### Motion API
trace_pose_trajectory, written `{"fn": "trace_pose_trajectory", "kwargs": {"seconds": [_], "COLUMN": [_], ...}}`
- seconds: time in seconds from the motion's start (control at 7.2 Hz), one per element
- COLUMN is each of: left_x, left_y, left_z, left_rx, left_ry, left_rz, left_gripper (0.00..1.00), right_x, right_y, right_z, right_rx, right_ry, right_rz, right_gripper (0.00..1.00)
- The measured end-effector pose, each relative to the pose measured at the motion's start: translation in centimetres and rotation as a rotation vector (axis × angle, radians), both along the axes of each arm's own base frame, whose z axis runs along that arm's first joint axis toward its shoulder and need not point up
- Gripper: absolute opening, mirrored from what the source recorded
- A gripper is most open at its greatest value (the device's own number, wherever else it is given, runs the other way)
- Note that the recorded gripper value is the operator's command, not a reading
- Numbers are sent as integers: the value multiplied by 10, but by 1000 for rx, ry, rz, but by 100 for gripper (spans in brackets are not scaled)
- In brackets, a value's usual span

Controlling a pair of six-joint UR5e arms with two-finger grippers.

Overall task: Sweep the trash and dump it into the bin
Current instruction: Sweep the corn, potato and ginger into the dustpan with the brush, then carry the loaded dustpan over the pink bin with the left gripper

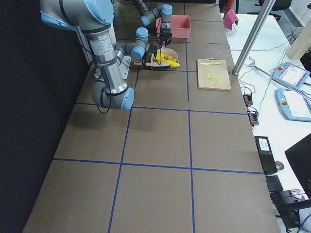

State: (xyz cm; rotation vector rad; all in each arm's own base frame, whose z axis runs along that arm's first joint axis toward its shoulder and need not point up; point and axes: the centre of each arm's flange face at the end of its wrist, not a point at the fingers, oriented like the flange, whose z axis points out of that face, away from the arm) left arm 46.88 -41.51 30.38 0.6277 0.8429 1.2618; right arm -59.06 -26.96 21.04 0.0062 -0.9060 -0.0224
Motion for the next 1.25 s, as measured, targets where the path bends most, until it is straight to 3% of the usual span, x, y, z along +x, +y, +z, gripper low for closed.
{"fn": "trace_pose_trajectory", "kwargs": {"seconds": [0.56,1.25], "left_x": [-5,-39], "left_y": [1,-5], "left_z": [-6,-18], "left_rx": [-28,-45], "left_ry": [19,184], "left_rz": [-30,-131], "left_gripper": [0,0], "right_x": [20,55], "right_y": [1,-37], "right_z": [-5,16], "right_rx": [-14,37], "right_ry": [71,171], "right_rz": [1,-54], "right_gripper": [0,0]}}
